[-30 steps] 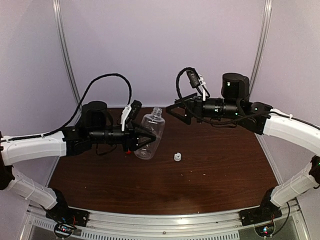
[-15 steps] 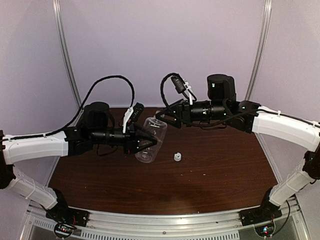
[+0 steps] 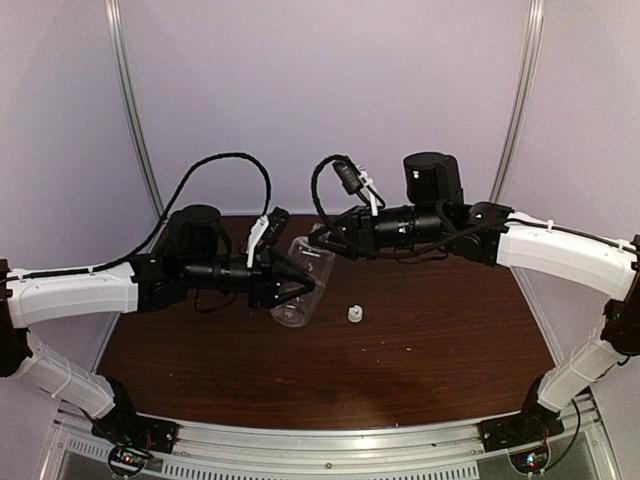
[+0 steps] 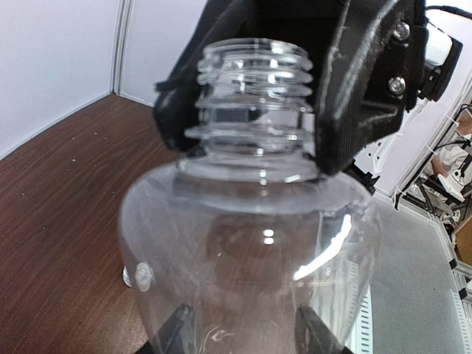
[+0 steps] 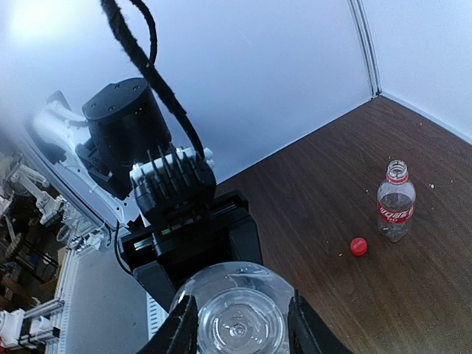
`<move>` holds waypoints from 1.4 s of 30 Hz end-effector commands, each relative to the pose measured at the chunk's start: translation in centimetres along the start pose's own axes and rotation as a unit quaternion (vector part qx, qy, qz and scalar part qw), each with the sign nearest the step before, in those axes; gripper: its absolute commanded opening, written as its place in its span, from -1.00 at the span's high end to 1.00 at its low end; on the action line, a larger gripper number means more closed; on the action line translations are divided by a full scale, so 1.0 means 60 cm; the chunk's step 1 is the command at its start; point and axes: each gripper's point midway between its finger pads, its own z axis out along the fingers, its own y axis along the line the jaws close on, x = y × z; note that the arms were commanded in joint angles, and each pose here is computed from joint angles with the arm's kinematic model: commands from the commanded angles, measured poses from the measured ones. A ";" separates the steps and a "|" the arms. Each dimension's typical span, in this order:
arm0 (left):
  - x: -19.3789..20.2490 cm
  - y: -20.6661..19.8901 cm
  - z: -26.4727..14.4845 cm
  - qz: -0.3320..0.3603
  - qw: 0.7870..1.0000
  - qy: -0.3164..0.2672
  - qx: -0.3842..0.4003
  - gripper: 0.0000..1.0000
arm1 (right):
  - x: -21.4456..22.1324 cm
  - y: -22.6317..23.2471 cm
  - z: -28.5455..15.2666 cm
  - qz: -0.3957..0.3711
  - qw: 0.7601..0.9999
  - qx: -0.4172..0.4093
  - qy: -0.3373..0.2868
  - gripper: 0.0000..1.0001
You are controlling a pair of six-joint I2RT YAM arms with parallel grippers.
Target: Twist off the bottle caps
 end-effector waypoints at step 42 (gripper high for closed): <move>-0.025 0.083 -0.039 0.001 0.984 -0.012 -0.180 -0.95 | 0.028 -0.359 -0.075 -0.011 0.858 0.514 -0.014 1.00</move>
